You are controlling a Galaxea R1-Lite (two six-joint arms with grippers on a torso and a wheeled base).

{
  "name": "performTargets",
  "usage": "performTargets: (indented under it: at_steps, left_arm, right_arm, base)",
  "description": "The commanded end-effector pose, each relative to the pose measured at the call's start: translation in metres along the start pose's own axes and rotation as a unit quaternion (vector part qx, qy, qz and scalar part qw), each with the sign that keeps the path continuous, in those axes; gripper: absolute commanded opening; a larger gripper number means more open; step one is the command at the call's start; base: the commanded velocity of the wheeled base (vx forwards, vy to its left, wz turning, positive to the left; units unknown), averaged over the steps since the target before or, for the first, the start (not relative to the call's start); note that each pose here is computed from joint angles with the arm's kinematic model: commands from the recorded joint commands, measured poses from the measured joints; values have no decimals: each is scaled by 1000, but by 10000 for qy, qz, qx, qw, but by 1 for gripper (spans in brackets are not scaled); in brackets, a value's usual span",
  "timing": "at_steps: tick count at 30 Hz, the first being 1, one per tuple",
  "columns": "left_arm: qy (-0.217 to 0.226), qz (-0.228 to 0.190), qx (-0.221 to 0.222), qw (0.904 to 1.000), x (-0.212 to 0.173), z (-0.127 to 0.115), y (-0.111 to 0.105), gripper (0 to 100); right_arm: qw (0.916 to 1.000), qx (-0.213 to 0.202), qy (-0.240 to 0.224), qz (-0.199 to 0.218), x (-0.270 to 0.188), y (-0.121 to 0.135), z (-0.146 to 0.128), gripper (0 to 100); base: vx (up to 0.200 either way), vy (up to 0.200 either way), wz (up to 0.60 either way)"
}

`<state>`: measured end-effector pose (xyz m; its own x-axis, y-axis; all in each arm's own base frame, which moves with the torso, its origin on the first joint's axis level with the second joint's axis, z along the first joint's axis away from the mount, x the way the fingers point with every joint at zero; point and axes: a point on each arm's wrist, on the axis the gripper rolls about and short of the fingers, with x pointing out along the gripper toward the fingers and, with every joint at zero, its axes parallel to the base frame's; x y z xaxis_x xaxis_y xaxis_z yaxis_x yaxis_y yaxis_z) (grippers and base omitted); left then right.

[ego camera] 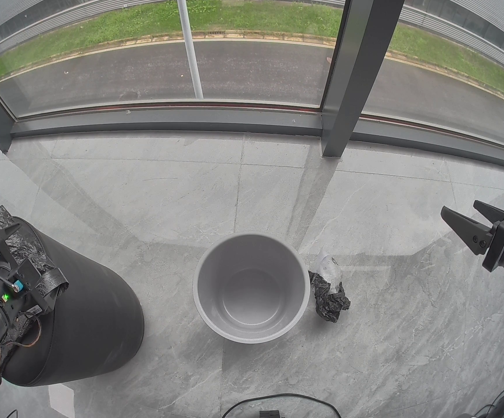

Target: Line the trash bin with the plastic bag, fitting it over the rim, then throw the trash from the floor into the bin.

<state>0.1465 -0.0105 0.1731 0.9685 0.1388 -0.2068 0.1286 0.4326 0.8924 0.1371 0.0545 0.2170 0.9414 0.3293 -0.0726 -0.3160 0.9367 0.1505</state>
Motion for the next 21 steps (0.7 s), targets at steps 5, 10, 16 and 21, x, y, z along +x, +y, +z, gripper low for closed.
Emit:
performTargets:
  at_steps: [5,10,16,21]
  left_arm:
    - [5,103,-80,9999,3,1,2,100]
    - [-12,136,-82,9999,8,2,0,0]
    - [-16,143,-84,9999,8,1,0,0]
    - [-34,175,-139,9997,8,2,1,0]
  right_arm:
    - [10000,-11,35,-1,-1,-1,-4,100]
    - [10000,-11,44,5,-1,-1,-4,100]
    - [10000,-3,44,5,-1,-1,-4,100]
    - [10000,-3,36,7,-1,-1,-4,100]
  base:
    - [0,0,0]
    - [0,0,0]
    - [0,0,0]
    - [0,0,0]
